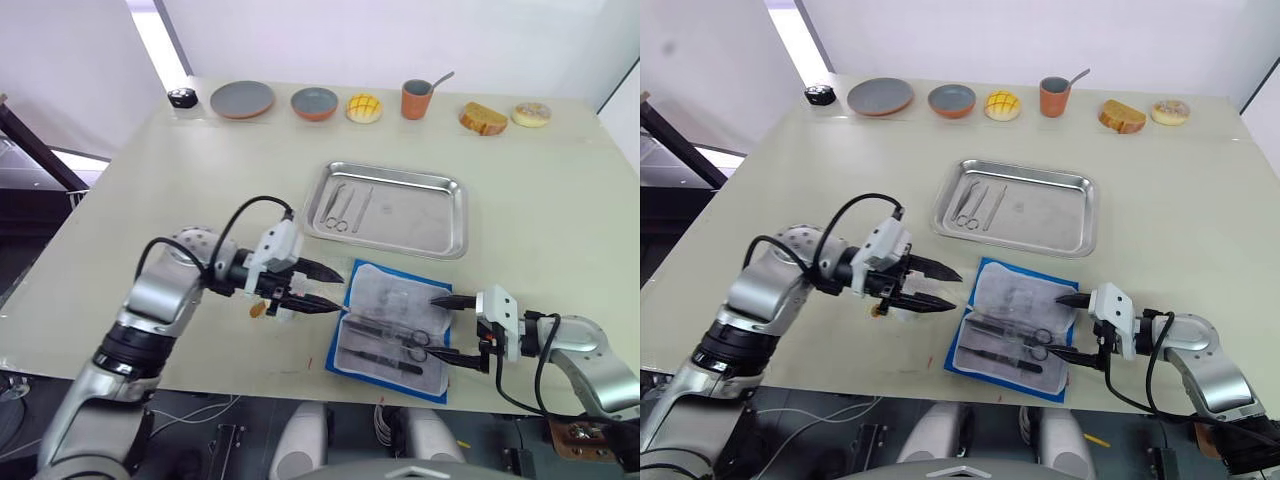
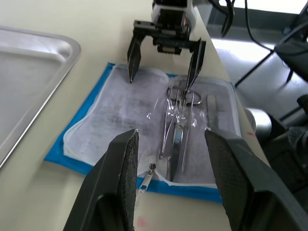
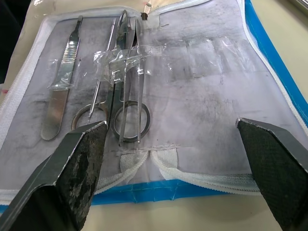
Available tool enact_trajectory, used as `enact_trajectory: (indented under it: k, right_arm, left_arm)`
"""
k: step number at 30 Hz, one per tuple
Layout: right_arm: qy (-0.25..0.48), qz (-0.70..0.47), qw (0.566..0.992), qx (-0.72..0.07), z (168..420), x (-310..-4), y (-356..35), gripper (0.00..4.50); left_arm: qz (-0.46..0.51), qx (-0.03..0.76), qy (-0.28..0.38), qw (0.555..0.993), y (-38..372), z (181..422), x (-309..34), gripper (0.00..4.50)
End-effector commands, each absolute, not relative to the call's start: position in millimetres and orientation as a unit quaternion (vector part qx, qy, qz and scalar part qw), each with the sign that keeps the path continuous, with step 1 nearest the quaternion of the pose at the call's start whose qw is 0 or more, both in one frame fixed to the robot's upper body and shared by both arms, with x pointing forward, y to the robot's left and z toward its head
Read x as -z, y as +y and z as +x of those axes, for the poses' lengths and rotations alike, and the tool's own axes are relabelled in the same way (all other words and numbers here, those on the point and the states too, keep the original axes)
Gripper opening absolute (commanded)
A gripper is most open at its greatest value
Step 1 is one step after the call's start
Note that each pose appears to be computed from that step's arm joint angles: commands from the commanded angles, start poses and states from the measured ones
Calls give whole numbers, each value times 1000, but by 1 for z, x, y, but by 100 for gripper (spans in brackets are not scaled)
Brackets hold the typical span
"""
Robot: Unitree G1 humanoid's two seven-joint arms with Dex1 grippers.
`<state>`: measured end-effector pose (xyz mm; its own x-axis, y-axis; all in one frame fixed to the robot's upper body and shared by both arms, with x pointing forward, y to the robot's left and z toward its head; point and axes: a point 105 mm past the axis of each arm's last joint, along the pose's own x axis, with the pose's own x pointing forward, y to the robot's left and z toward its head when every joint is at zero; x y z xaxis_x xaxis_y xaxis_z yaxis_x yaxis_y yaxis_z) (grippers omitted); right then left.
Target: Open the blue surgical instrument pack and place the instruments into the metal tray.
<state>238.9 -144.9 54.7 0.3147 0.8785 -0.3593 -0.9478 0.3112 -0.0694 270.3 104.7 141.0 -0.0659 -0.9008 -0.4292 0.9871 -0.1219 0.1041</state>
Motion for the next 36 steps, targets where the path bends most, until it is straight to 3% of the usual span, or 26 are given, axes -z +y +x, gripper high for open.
enact_trajectory:
  k: [1,9,12,14,15,32,35,36]
  right_arm:
    - [207,-125,794,-558,227,-22,-155,450]
    - [205,-126,794,-558,227,-22,-153,450]
    - [205,-126,795,-557,227,-22,-153,450]
    - [205,-126,796,-556,227,-22,-152,450]
    - [205,-125,796,-556,227,-22,-152,450]
    - [205,-125,799,-552,229,-22,-150,450]
    - [205,-124,799,-551,228,-21,-150,450]
    - [205,-124,799,-551,228,-21,-150,450]
  left_arm:
    - [239,731,98,632,93,274,-137,252]
    - [295,733,89,606,70,286,-120,252]
    - [295,740,88,598,68,286,-118,179]
    - [298,741,88,595,67,286,-116,70]
    - [300,743,88,592,67,287,-115,53]
    - [310,764,95,558,62,285,-99,53]
    - [309,766,91,557,60,285,-100,128]
    - [311,764,86,559,59,286,-101,173]
